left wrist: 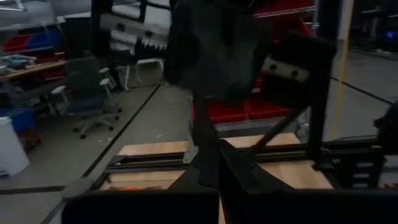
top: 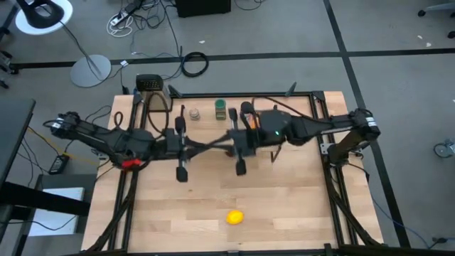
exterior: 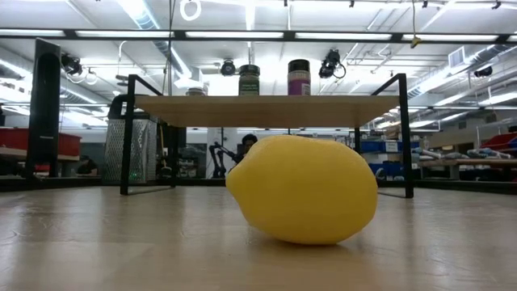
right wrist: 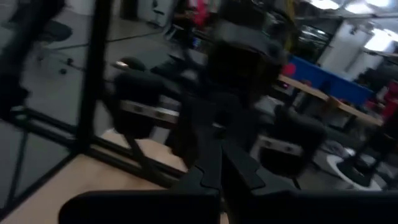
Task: Shelf spices
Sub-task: Return to Home Position
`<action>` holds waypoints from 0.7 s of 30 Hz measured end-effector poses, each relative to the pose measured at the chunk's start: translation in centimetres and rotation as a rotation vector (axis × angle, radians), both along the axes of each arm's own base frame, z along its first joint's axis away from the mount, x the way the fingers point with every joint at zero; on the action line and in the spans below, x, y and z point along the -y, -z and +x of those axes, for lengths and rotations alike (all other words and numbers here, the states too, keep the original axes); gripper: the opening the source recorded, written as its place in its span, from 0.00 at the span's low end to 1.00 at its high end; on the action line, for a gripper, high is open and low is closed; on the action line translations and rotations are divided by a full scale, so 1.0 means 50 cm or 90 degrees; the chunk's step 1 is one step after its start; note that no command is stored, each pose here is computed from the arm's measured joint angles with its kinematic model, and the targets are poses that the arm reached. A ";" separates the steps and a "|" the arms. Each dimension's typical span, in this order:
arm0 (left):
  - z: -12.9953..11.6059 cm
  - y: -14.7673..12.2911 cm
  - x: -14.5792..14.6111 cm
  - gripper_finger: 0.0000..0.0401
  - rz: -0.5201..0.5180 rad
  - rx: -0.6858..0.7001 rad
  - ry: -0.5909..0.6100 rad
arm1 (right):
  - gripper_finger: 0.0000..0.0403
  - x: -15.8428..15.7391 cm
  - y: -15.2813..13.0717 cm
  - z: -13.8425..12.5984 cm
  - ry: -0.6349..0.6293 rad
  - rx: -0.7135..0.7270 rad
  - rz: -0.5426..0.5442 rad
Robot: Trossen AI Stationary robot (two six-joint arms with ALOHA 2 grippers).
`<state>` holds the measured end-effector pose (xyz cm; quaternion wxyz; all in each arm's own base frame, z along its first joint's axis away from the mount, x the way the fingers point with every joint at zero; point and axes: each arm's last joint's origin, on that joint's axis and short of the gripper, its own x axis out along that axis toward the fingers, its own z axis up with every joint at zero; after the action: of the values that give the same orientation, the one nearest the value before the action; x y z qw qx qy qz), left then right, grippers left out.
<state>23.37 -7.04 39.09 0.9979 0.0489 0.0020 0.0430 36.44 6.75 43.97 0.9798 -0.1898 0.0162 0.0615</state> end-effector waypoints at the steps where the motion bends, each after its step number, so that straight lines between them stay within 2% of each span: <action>1: -0.002 -0.002 -0.005 0.00 -0.001 0.002 -0.005 | 0.00 0.013 0.005 0.006 0.010 0.001 0.006; 5: -0.027 -0.019 -0.018 0.00 -0.001 0.020 -0.011 | 0.00 0.047 0.028 0.010 0.035 0.005 0.014; 8: -0.079 -0.052 -0.027 0.00 -0.008 0.068 -0.001 | 0.00 0.056 0.024 -0.021 0.037 0.013 0.015; 14: -0.185 -0.082 -0.046 0.00 -0.041 0.092 -0.007 | 0.00 0.060 -0.004 -0.147 0.063 0.073 0.022; 18: -0.222 -0.071 -0.051 0.00 -0.038 0.049 -0.015 | 0.00 0.060 0.003 -0.247 0.067 0.116 0.034; 21: -0.233 -0.060 -0.051 0.00 -0.029 0.026 -0.015 | 0.00 0.063 0.031 -0.317 0.079 0.121 0.038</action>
<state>11.73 -4.52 42.08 0.9980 0.0254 -0.0172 0.0560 20.59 3.60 42.40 0.9841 -0.1638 -0.0668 -0.0167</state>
